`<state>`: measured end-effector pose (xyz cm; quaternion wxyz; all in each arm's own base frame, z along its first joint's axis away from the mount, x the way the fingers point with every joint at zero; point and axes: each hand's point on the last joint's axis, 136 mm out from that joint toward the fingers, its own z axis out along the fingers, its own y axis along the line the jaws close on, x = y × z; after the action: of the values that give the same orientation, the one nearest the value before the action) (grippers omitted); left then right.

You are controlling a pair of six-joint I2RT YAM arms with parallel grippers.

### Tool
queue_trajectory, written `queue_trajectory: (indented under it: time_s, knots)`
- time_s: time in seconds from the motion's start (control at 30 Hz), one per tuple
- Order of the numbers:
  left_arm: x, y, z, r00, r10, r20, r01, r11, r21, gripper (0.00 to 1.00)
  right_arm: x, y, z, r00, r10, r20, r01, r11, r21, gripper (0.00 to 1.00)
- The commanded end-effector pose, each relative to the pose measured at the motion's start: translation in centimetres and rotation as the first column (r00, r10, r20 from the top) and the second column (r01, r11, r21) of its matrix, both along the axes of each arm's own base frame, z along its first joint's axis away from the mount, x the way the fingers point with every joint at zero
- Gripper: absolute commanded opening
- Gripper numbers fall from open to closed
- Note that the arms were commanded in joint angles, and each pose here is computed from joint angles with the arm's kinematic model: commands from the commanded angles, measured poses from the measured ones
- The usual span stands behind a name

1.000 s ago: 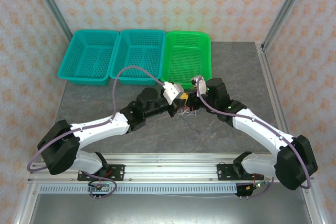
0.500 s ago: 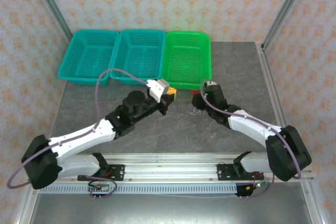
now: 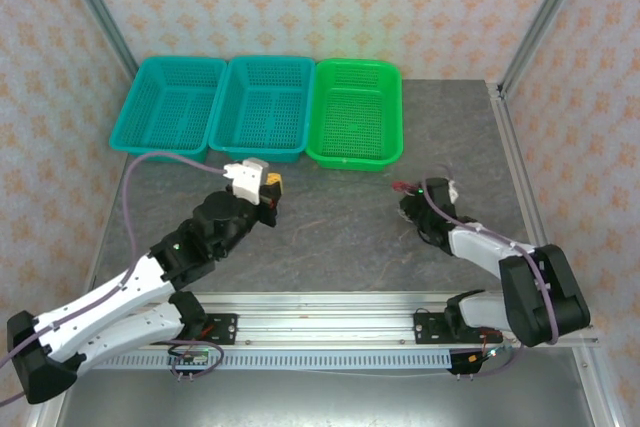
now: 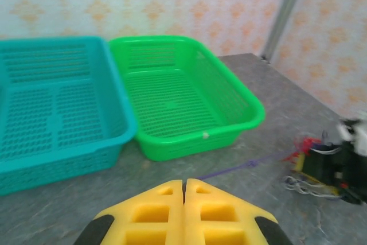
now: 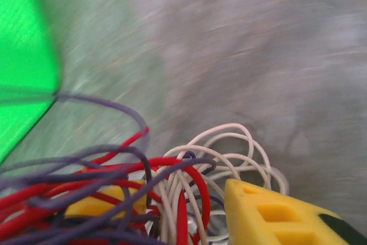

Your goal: Untangle the cables

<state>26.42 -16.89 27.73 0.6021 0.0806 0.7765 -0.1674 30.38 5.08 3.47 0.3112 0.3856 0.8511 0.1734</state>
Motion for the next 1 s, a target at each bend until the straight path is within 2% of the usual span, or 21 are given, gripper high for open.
queue_trajectory:
  time_s: [0.0, 0.13, 0.27, 0.33, 0.4, 0.43, 0.53, 0.6, 0.67, 0.73, 0.8, 0.87, 0.97]
  knots:
    - [0.8, 5.6, -1.0, 0.971, 0.235, -0.044, -0.236, 0.971, -0.023, 0.00, -2.7, -5.3, -1.9, 0.943, -0.320, -0.092, 0.325, 0.944, 0.045, 0.37]
    - [1.0, 5.6, -2.3, 0.972, 0.226, -0.070, -0.230, 0.972, -0.055, 0.00, -2.6, -6.0, -0.2, 0.946, -0.323, -0.038, 0.324, 0.945, 0.041, 0.37]
    - [1.3, 3.4, -3.9, 0.987, 0.126, -0.100, -0.131, 0.990, -0.049, 0.00, -1.1, -3.8, 2.5, 0.983, -0.174, 0.056, 0.168, 0.982, 0.091, 0.43]
    - [1.3, 2.1, -5.2, 0.989, 0.071, -0.127, -0.077, 0.996, -0.048, 0.00, -0.3, -2.0, 4.3, 0.992, -0.053, 0.114, 0.042, 0.994, 0.100, 0.44]
    - [1.4, 1.7, -6.3, 0.986, 0.057, -0.155, -0.065, 0.997, -0.046, 0.00, -0.2, -1.4, 5.5, 0.991, -0.010, 0.132, -0.002, 0.996, 0.087, 0.47]
    - [1.4, 1.6, -6.6, 0.985, 0.058, -0.161, -0.066, 0.997, -0.045, 0.00, -0.2, -1.2, 6.0, 0.990, 0.003, 0.140, -0.015, 0.996, 0.085, 0.49]
    - [1.3, 0.9, -6.1, 0.989, 0.015, -0.149, -0.025, 0.998, -0.063, 0.00, 0.4, 0.6, 8.2, 0.976, 0.099, 0.196, -0.119, 0.988, 0.095, 0.73]
    - [1.0, -0.2, -4.6, 0.992, -0.051, -0.112, 0.040, 0.995, -0.094, 0.00, 0.9, 1.7, 10.2, 0.956, 0.166, 0.241, -0.188, 0.979, 0.072, 0.89]
    - [0.7, -1.0, -2.8, 0.992, -0.107, -0.073, 0.098, 0.989, -0.115, 0.00, 1.1, 0.8, 12.0, 0.955, 0.132, 0.265, -0.146, 0.989, 0.034, 1.00]
    - [0.3, -1.9, -0.7, 0.986, -0.162, -0.036, 0.156, 0.979, -0.131, 0.00, 1.5, -0.4, 14.6, 0.934, 0.081, 0.349, -0.089, 0.996, 0.008, 0.99]
    - [-0.2, -3.0, 2.2, 0.974, -0.227, 0.019, 0.227, 0.962, -0.149, 0.00, 1.6, -0.9, 17.9, 0.885, 0.044, 0.463, -0.058, 0.998, 0.015, 0.99]
    - [-0.4, -3.9, 5.7, 0.961, -0.260, 0.091, 0.272, 0.946, -0.174, 0.00, 1.5, -0.7, 20.8, 0.834, 0.044, 0.550, -0.068, 0.997, 0.024, 0.99]
    - [0.6, -4.9, 10.9, 0.949, -0.255, 0.187, 0.289, 0.939, -0.187, 0.00, 1.5, 0.4, 24.0, 0.786, 0.087, 0.612, -0.131, 0.991, 0.029, 0.99]
